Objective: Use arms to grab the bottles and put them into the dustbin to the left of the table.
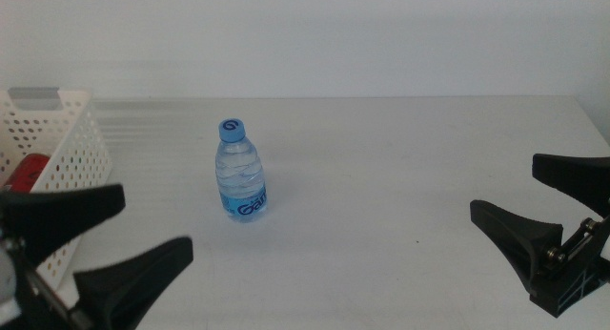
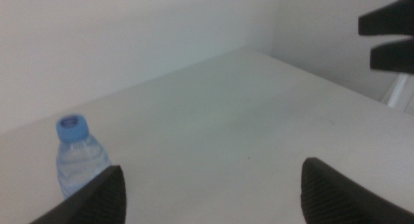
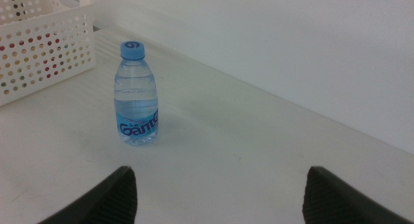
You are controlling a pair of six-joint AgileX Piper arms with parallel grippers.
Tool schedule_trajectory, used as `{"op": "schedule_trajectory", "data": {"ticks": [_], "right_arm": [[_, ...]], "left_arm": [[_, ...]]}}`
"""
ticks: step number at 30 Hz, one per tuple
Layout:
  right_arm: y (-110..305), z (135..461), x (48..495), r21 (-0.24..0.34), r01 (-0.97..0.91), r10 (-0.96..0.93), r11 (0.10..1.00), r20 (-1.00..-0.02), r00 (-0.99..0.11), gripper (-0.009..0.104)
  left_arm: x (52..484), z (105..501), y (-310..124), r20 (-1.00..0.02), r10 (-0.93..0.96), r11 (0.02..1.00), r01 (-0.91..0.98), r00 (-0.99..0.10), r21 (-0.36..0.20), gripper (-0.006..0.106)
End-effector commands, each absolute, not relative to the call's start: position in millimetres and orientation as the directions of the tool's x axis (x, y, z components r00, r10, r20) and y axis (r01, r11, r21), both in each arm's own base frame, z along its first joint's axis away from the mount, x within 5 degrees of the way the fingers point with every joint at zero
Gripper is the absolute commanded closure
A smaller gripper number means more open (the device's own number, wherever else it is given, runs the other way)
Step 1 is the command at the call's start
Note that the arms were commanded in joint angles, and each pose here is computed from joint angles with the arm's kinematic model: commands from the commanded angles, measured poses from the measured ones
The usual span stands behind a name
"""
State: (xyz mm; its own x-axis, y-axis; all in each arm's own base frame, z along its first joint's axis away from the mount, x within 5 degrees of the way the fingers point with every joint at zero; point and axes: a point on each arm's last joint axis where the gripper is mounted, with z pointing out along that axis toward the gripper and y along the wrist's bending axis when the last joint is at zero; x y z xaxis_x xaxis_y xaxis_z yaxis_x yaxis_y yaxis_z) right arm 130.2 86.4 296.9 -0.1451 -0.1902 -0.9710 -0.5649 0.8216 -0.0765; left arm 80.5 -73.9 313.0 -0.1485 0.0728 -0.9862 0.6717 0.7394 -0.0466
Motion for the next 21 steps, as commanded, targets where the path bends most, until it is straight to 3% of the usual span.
{"op": "schedule_trajectory", "data": {"ticks": [1,5,14,21], "right_arm": [[86.8,312.9,130.7,-0.095,-0.561,-0.147,0.822,-0.988,-0.048,0.028],[86.8,312.9,130.7,-0.095,-0.561,-0.147,0.822,-0.988,-0.048,0.028],[86.8,312.9,130.7,-0.095,-0.561,-0.147,0.822,-0.988,-0.048,0.028],[86.8,312.9,130.7,-0.095,-0.561,-0.147,0.822,-0.988,-0.048,0.028]], "left_arm": [[86.1,339.6,-78.4,-0.998,-0.003,0.739,0.672,-0.061,-0.043,0.015],[100.7,356.8,-86.0,-0.998,0.050,0.760,0.650,-0.042,0.010,0.015],[145.9,379.9,-83.3,-0.990,0.089,0.867,0.497,-0.107,0.024,0.015],[154.9,378.2,-74.4,-0.987,0.107,0.898,0.437,-0.124,0.042,0.015]]}}
